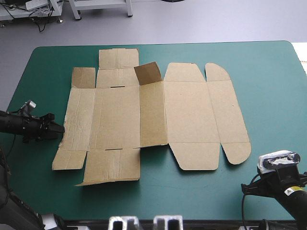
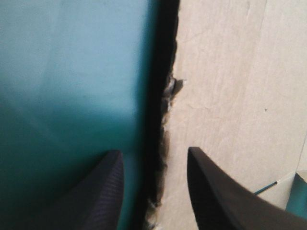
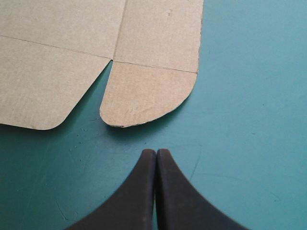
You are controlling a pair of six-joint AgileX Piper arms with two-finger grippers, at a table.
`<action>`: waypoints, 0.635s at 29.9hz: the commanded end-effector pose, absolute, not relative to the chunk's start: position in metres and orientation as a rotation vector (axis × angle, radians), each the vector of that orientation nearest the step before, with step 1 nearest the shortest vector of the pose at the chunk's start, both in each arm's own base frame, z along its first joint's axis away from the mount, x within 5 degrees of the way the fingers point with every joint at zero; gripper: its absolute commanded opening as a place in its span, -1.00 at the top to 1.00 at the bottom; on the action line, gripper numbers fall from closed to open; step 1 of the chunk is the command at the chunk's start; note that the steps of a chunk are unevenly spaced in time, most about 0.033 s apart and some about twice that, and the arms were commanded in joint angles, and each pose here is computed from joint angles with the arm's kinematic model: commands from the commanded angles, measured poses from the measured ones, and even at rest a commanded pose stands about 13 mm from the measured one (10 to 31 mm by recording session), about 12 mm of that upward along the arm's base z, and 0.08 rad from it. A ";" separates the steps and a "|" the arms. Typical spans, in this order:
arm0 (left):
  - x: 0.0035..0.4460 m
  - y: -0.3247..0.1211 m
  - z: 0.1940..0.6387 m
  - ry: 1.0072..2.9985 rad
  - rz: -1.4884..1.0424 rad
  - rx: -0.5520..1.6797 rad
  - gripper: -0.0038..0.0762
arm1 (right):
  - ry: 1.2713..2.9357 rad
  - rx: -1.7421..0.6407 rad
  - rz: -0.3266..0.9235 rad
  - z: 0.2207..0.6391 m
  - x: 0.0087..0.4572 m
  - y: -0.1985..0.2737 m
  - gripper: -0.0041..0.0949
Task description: Fold the box
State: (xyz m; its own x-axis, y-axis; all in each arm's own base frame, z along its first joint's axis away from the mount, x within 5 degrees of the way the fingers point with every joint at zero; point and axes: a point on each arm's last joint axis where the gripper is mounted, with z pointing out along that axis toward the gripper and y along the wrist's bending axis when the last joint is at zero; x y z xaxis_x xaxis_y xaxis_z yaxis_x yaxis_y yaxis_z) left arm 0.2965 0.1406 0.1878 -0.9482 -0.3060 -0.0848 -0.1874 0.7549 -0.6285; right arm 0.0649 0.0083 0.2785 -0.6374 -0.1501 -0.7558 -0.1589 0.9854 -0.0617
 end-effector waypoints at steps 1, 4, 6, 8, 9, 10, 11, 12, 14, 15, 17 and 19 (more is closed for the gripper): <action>0.301 0.123 0.192 2.793 -1.070 -0.302 0.10 | 2.206 -0.197 0.005 0.288 0.069 0.008 0.96; 0.306 0.114 0.184 2.830 -1.091 -0.260 0.10 | 2.207 -0.189 0.009 0.288 0.069 0.008 0.96; 0.308 0.108 0.178 2.862 -1.095 -0.227 0.10 | 2.207 -0.189 0.009 0.288 0.069 0.008 0.97; 0.310 0.101 0.176 2.888 -1.092 -0.189 0.10 | 2.207 -0.184 0.011 0.288 0.069 0.008 0.97; 0.310 0.100 0.175 2.896 -1.092 -0.181 0.10 | 2.207 -0.184 0.011 0.288 0.069 0.008 0.97; 0.311 0.096 0.174 2.902 -1.095 -0.163 0.10 | 2.208 -0.182 0.010 0.288 0.069 0.008 0.97; 0.312 0.094 0.174 2.904 -1.096 -0.155 0.10 | 2.208 -0.182 0.010 0.288 0.069 0.008 0.97; 0.313 0.092 0.174 2.908 -1.097 -0.143 0.10 | 2.208 -0.182 0.010 0.288 0.069 0.008 0.96; 0.314 0.089 0.174 2.911 -1.101 -0.136 0.10 | 2.208 -0.182 0.010 0.288 0.069 0.008 0.96; 0.314 0.088 0.174 2.910 -1.104 -0.138 0.10 | 2.208 -0.182 0.010 0.288 0.069 0.008 0.96; 0.315 0.085 0.175 2.910 -1.117 -0.165 0.10 | 2.208 -0.182 0.010 0.288 0.069 0.008 0.96; 0.315 0.085 0.175 2.914 -1.120 -0.196 0.10 | 2.208 -0.182 0.010 0.288 0.069 0.008 0.97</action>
State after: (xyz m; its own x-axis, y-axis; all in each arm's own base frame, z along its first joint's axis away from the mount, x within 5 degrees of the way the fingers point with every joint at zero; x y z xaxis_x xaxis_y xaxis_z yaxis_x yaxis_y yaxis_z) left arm 0.3195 0.0979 0.1792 -0.9830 -0.1784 -0.0427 -0.1074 0.7484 -0.6545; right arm 0.0649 0.0083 0.2785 -0.6389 -0.1407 -0.7563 -0.1528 0.9868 -0.0545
